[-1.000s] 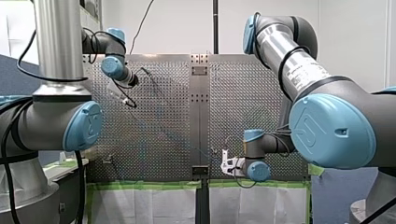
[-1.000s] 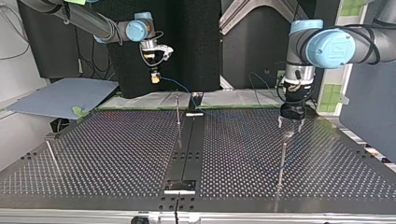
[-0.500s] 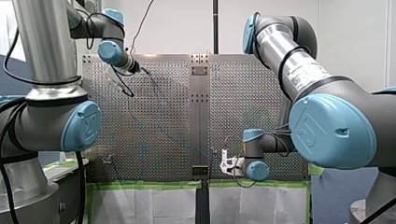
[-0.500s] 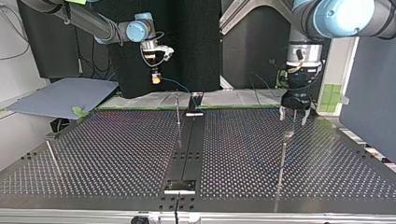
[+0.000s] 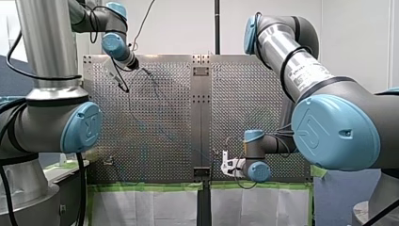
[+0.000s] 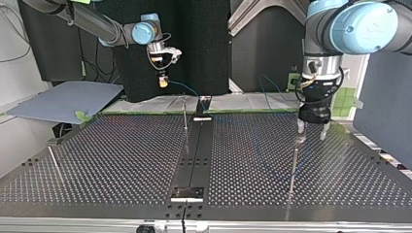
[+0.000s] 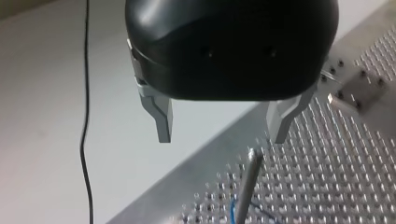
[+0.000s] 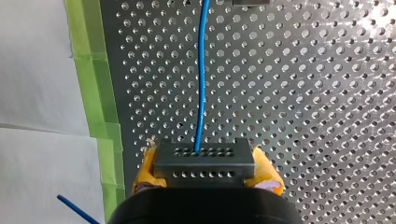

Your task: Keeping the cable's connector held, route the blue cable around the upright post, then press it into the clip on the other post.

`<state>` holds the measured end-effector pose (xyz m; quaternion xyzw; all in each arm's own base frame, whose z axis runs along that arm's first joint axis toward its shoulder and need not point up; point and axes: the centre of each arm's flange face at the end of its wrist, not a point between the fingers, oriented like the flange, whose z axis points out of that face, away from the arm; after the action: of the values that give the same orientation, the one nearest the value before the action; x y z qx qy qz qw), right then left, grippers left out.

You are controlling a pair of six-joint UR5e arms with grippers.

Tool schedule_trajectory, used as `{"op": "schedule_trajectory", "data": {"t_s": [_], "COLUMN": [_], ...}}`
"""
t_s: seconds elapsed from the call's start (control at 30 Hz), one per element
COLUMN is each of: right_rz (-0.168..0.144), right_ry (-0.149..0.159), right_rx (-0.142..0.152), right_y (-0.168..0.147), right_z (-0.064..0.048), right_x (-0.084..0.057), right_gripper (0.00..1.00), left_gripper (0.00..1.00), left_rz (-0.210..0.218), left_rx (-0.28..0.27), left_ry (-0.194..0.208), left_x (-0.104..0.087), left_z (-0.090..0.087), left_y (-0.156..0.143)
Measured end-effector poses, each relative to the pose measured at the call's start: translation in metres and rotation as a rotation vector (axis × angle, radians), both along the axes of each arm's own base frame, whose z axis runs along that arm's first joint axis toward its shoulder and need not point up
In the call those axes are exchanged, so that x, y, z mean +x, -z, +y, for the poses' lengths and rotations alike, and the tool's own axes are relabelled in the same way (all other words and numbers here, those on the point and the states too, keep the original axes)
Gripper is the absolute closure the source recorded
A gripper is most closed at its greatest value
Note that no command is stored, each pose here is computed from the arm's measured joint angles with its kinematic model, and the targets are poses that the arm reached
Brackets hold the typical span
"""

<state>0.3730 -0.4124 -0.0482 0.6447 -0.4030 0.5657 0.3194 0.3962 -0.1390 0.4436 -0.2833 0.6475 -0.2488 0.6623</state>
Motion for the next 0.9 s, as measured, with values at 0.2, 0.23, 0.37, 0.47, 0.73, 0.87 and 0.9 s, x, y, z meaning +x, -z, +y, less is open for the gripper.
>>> {"op": "schedule_trajectory", "data": {"t_s": [0.2,0.23,0.37,0.47,0.73,0.87,0.9], "right_rz": [0.002,0.003,0.002,0.002,0.000,-0.002,-0.002], "right_ry": [-0.001,-0.001,-0.001,-0.001,-0.001,-0.001,-0.001], "right_rx": [0.001,0.001,0.001,0.000,-0.003,-0.004,-0.004], "right_y": [0.000,0.000,0.000,0.000,-0.001,-0.001,-0.001], "right_z": [0.000,0.001,0.001,0.001,0.000,0.000,0.000], "right_x": [0.000,0.000,0.000,0.000,0.001,0.001,0.001], "right_gripper": [1.00,1.00,1.00,1.00,1.00,1.00,1.00], "left_gripper": [0.00,0.00,0.00,0.00,0.00,0.00,0.00], "left_rz": [0.000,-0.001,-0.002,0.002,0.045,0.085,0.091], "left_rx": [0.052,0.064,0.101,0.131,0.212,0.257,0.267], "left_ry": [-0.037,-0.039,-0.036,-0.033,0.013,0.025,0.026], "left_x": [-0.002,-0.003,-0.005,-0.006,0.005,0.015,0.016], "left_z": [0.000,-0.001,-0.004,-0.005,-0.015,-0.021,-0.021], "left_y": [-0.022,-0.028,-0.043,-0.055,-0.067,-0.068,-0.069]}}
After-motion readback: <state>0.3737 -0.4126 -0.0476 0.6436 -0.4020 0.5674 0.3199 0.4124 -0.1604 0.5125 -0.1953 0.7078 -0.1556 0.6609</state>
